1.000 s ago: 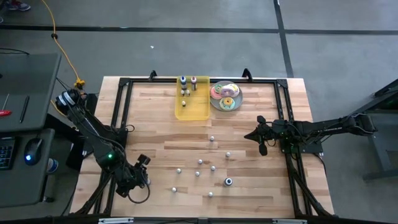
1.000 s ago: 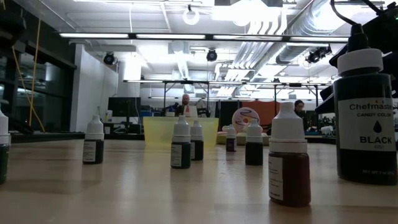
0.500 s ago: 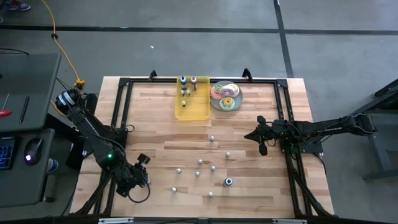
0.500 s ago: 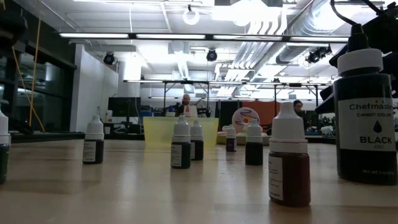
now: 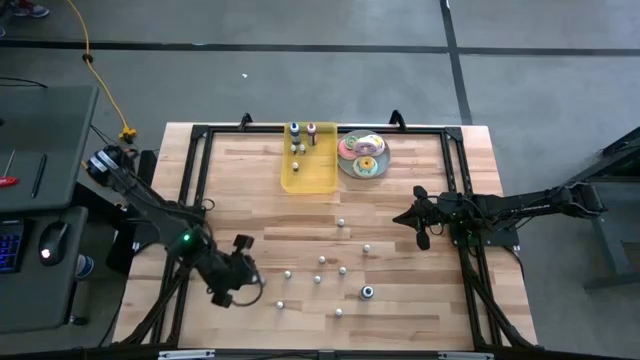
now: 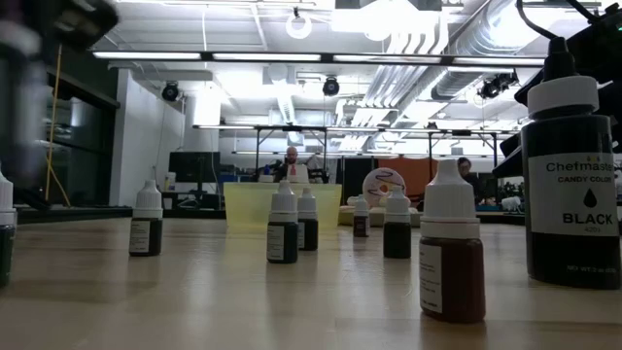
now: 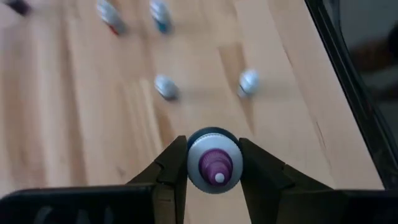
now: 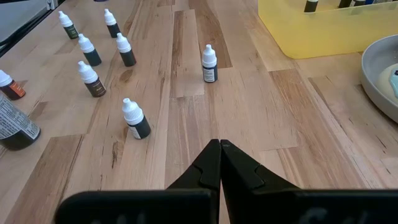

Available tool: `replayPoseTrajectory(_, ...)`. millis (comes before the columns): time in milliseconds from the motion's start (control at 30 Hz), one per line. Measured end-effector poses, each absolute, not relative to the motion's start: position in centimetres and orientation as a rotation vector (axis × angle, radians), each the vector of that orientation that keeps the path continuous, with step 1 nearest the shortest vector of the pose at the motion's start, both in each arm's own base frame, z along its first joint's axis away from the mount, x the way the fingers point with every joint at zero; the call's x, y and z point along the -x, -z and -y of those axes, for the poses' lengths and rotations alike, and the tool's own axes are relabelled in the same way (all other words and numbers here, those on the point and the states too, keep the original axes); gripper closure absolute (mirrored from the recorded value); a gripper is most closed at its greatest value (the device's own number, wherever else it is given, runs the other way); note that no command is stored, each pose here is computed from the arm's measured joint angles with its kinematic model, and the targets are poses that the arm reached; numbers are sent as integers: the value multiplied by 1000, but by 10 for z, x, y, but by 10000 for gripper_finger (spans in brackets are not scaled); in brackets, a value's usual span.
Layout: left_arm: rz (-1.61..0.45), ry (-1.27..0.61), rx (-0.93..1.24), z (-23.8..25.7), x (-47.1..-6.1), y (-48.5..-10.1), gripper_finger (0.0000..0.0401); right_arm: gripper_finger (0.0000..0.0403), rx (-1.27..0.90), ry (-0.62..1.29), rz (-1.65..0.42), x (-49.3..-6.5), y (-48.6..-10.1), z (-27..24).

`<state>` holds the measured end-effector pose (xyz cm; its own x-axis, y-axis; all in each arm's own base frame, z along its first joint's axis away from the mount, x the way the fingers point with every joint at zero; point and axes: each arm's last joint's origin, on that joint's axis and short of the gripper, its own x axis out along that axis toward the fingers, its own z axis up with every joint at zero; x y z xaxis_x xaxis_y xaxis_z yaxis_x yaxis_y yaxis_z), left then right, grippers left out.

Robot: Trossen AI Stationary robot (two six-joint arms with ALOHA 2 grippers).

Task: Pick & Place food coloring
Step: Put the big purple food coloring bottle into the bin

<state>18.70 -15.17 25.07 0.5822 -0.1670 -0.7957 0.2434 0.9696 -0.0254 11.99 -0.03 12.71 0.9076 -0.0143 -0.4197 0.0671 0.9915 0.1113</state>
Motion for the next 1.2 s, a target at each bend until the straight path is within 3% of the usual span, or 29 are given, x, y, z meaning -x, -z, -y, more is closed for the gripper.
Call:
replayPoseTrajectory(500,-730,49,72,108,-235,-321,300,402,-124,42,-432,-120,-127,0)
replayPoseTrajectory(933,-829,-196,155,44,-272,-393,299,402,-124,42,-431,-120,-127,0)
replayPoseTrajectory(1200,-871,-384,212,-17,-309,-411,299,402,-124,42,-433,-120,-127,0)
